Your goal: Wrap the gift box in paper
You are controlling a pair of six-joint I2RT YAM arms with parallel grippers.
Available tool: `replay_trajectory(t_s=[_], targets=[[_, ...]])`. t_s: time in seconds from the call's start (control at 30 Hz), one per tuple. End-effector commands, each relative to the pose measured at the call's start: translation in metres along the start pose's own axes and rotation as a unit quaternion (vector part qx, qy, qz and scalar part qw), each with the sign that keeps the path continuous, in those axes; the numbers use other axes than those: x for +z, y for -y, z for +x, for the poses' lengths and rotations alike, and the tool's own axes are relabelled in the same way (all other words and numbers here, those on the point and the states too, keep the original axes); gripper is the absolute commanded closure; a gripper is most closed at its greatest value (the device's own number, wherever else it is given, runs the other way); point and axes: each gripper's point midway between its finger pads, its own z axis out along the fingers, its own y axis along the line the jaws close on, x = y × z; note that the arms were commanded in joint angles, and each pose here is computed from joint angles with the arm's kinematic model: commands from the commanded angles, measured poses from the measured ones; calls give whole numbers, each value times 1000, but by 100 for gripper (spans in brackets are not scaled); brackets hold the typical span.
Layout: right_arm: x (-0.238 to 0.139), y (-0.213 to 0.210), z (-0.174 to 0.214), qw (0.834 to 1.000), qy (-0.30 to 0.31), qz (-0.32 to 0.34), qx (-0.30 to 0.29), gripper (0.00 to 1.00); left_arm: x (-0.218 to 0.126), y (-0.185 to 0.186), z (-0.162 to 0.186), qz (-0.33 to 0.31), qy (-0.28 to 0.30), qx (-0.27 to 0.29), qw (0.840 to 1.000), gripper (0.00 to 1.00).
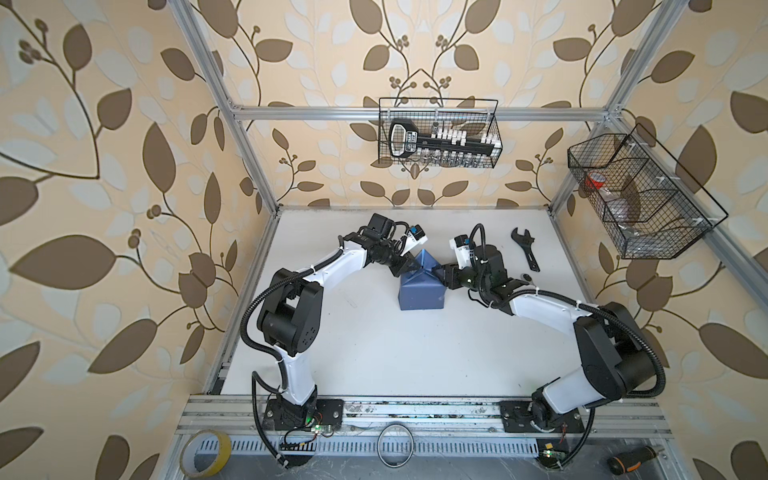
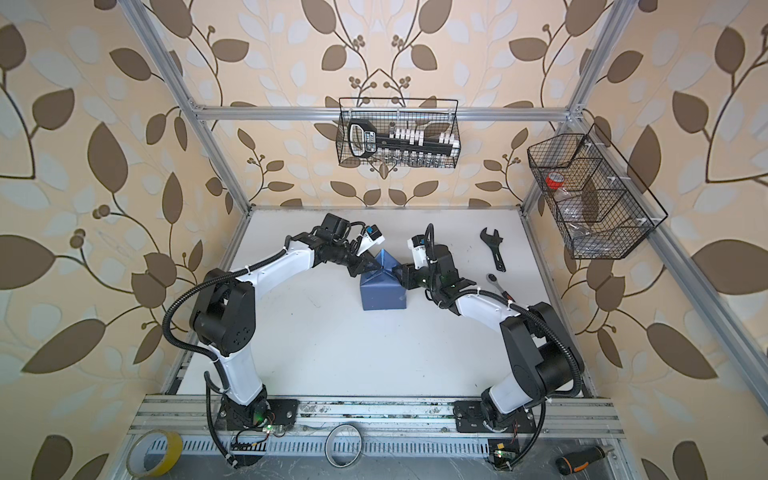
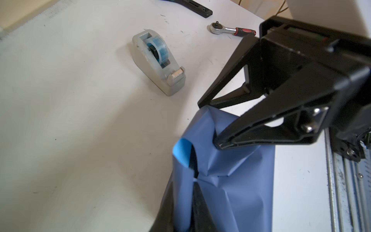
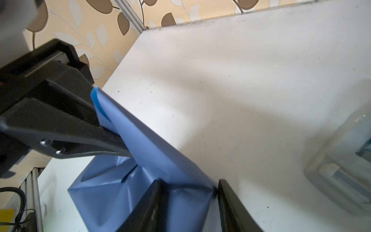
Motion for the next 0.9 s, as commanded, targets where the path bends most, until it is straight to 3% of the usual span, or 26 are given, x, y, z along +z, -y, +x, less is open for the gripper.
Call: replay_trajectory(t_s=[0.0, 0.13, 0.4, 0.67, 0.87], targets=[[-4, 6, 22, 999, -44, 17, -2, 52, -22, 16, -27, 0, 51, 53, 997, 91], [-11, 1, 13, 999, -34, 13, -8, 50, -27, 21, -26, -11, 65, 79, 995, 100], [-29, 8, -11, 998, -23, -8, -65, 40, -31, 35, -24, -9, 85, 142, 986, 100], [-25, -22, -14, 971, -34, -117, -203, 38, -26, 41, -20, 9, 85, 177, 980, 100], [-16, -24, -14, 962, -39, -138, -233, 42, -24, 40, -17, 8, 82, 181, 980, 100]])
